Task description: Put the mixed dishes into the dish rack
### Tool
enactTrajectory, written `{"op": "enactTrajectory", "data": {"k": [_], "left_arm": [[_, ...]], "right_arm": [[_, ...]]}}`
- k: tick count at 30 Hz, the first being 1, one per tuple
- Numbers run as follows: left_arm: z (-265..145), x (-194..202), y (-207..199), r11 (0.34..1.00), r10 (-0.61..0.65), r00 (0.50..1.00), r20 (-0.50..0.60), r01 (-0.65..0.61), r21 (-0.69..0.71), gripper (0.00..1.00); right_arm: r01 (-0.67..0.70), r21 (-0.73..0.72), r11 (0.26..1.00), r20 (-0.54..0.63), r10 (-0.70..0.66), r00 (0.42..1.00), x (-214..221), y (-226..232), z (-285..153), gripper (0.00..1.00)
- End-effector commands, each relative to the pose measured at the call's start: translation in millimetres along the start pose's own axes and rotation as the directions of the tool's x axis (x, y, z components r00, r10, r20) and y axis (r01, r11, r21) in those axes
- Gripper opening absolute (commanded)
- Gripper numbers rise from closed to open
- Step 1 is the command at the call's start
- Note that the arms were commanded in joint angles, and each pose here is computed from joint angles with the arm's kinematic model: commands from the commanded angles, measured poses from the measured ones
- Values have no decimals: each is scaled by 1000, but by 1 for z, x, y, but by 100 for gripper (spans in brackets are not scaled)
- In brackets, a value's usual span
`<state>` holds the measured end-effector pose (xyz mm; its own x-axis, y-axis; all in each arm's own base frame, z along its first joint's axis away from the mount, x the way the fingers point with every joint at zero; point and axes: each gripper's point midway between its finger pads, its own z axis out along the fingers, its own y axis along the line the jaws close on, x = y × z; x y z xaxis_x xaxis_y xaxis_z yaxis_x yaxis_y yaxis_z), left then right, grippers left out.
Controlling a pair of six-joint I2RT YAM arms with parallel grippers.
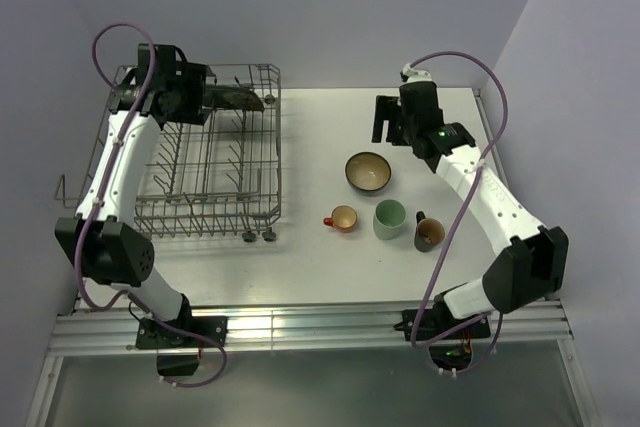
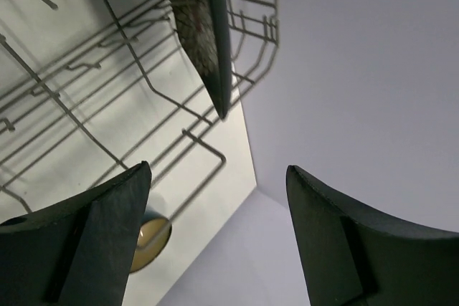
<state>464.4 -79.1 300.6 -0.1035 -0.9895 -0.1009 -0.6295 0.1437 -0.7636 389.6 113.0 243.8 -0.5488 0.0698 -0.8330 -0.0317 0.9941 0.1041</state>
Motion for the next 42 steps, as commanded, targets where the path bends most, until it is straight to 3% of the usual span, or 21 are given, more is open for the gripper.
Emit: {"op": "enactTrajectory", "data": {"k": [1,5,11,17,19,24,29,42], "left_arm": [[-49,3,-22,994,58,997,-41,-54,100,82],[-93,14,-38,976,137,985,-105,-116,185,82],[-166,28,-52,923,166,967,-194,-83,375,82],[-202,49,-25,907,92,924,-371,77,415,82],[-225,51,-25,872,93,915,-394,116,476,82],[-231,42,-16,849,49,922,-383,164,503,81],[-219,46,3,904,80,925,-372,90,418,81],[-198,33,33,971,56,956,-287,15,240,81]], "right_arm": [[-60,12,998,-63,61,996,1,3,-2,86],[-116,-21,993,-119,113,986,13,1,5,87],[-196,-34,980,-246,182,952,46,-15,20,84],[-210,-44,977,-374,179,910,89,-14,40,79],[-210,-32,977,-393,181,901,101,-16,48,77],[-239,-2,971,-429,215,878,127,-19,55,74],[-258,27,966,-456,242,857,147,-21,66,73],[-292,59,955,-464,285,839,154,-19,103,51]]}}
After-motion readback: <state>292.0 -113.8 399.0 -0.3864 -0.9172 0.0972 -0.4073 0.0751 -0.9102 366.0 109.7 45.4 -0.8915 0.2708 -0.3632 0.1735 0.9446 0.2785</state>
